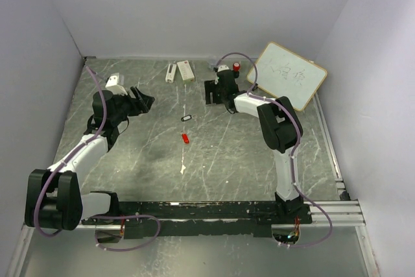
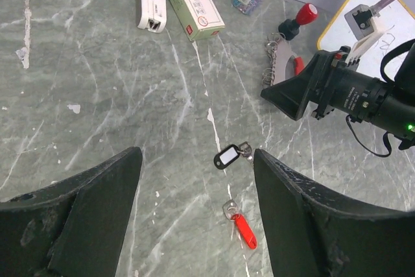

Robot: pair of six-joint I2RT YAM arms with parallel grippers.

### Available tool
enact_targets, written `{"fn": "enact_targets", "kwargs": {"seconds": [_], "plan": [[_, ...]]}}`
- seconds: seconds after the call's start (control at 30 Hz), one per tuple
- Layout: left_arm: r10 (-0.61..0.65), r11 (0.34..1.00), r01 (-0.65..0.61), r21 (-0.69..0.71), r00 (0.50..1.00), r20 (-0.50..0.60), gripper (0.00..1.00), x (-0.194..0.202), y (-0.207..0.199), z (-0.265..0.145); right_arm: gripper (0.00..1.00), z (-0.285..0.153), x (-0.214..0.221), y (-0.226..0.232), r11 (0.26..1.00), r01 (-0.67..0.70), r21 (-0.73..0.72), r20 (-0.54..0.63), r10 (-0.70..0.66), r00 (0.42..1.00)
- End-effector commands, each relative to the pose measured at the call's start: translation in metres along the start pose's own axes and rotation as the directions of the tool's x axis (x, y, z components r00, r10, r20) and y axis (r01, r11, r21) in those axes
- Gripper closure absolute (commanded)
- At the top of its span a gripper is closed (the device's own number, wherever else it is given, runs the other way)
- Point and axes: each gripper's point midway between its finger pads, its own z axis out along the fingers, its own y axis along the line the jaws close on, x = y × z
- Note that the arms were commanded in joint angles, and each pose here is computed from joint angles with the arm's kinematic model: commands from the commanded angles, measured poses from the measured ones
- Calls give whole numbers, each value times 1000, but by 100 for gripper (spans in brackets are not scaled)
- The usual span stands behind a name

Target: Put the keys on the keyring

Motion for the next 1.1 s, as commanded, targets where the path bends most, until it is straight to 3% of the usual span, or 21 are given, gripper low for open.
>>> {"fn": "enact_targets", "kwargs": {"seconds": [0.0,0.13,0.33,0.67,0.8,0.97,1.07], "plan": [[19,1000,-19,13,1000,18,20,-10,-8,2,25,3,-19,0,1000,0,11,63,-1,998],[20,1000,-20,4,1000,15,20,-8,-5,3,29,5,-14,-1,1000,9,11,54,-10,999],[19,1000,-19,-4,1000,6,20,-4,-2,4,50,4,-7,1,1000,7,-2,39,-7,999],[14,1000,-14,-3,1000,4,20,-4,-4,4,55,-6,9,-3,1000,15,6,9,-16,1000],[13,1000,-13,-4,1000,5,20,-5,-4,3,71,-7,15,-5,1000,19,12,-5,-19,1000],[13,1000,-13,-8,1000,-2,21,-2,-2,4,76,-13,16,-4,1000,13,5,0,-13,1000],[13,1000,-13,-9,1000,0,21,-2,-2,4,86,-18,12,-4,1000,12,5,17,-13,1000]]}}
